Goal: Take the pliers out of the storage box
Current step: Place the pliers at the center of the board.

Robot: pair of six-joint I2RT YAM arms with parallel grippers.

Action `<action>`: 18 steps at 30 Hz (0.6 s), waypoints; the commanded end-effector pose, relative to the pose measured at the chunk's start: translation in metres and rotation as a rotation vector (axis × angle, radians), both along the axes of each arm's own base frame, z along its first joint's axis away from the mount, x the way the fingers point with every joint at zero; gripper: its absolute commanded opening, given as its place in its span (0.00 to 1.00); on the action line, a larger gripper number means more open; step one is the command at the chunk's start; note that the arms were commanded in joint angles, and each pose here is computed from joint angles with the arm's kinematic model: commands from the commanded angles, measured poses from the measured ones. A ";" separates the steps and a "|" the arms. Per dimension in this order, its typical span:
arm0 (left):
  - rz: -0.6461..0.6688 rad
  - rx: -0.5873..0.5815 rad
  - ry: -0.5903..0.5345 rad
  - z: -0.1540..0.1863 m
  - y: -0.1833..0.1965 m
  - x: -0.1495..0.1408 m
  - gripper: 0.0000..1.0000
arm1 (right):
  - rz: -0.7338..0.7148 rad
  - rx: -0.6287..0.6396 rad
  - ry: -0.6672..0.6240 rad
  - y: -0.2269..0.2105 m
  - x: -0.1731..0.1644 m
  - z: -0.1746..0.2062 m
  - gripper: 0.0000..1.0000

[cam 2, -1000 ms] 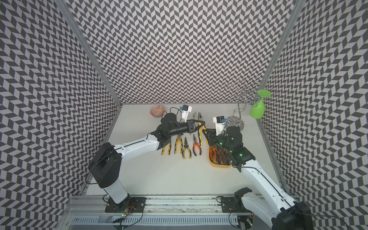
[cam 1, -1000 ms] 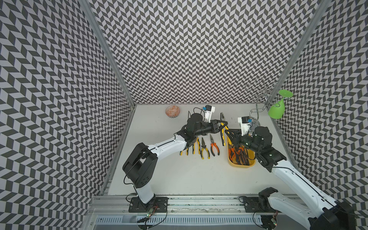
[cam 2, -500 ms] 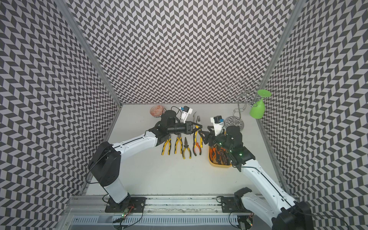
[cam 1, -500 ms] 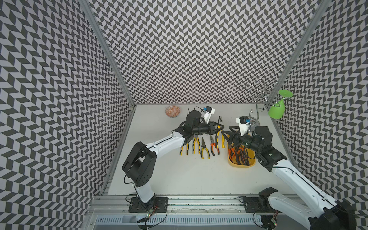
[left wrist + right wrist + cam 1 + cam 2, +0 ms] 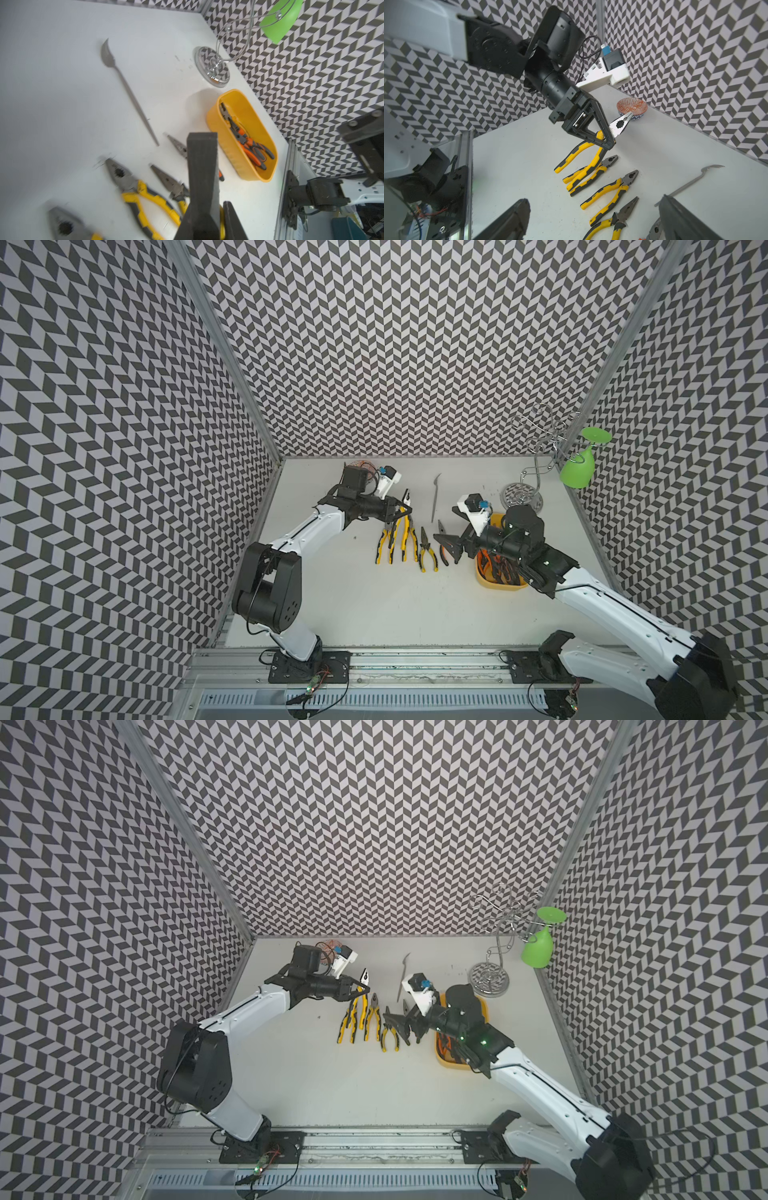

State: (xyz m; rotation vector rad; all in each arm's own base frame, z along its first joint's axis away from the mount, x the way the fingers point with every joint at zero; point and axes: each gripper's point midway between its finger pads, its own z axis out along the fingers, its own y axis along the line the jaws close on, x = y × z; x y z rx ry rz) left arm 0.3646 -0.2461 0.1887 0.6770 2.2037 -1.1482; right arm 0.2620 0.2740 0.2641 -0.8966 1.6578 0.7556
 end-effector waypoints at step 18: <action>0.264 0.074 0.298 -0.089 0.127 0.019 0.00 | 0.121 -0.089 -0.089 0.060 0.001 -0.011 0.99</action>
